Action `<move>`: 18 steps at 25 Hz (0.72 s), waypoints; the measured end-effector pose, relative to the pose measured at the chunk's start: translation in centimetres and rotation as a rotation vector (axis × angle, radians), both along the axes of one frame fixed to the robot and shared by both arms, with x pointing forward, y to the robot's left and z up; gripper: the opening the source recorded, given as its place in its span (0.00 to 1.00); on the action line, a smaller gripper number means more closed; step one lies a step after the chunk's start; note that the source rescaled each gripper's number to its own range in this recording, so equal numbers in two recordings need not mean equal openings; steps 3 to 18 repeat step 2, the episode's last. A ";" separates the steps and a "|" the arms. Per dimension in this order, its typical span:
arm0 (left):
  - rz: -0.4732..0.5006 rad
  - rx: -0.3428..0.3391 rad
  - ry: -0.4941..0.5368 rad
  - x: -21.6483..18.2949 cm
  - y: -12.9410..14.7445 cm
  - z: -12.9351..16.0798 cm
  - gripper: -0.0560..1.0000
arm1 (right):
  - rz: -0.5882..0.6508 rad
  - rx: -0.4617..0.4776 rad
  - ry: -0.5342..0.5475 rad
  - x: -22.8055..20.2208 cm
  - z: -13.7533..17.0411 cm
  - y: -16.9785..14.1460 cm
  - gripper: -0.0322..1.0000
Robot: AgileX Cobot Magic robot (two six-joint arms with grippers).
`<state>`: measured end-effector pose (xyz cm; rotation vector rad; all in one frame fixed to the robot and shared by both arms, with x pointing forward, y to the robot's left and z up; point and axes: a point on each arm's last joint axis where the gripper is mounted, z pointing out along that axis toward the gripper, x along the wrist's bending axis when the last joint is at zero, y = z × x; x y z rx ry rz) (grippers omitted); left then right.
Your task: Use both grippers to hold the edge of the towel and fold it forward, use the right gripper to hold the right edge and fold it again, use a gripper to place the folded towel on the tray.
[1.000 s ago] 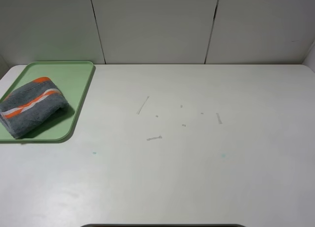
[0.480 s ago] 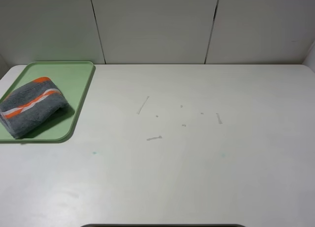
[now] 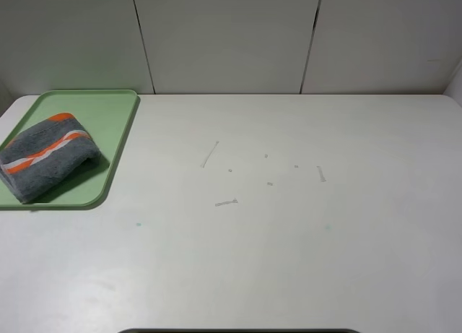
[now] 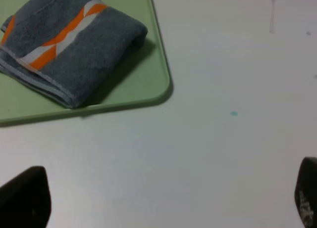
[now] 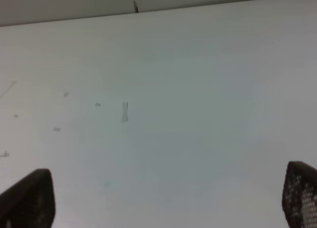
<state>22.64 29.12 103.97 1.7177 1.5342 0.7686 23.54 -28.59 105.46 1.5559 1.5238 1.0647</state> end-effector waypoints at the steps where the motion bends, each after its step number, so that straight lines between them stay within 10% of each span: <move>1: 0.000 0.001 0.000 0.0 0.0 0.0 1.00 | 0.000 0.000 0.000 0.0 0.0 0.0 1.00; 18: 0.000 0.001 0.000 0.0 0.0 0.0 1.00 | 0.000 0.000 0.000 0.0 0.0 0.0 1.00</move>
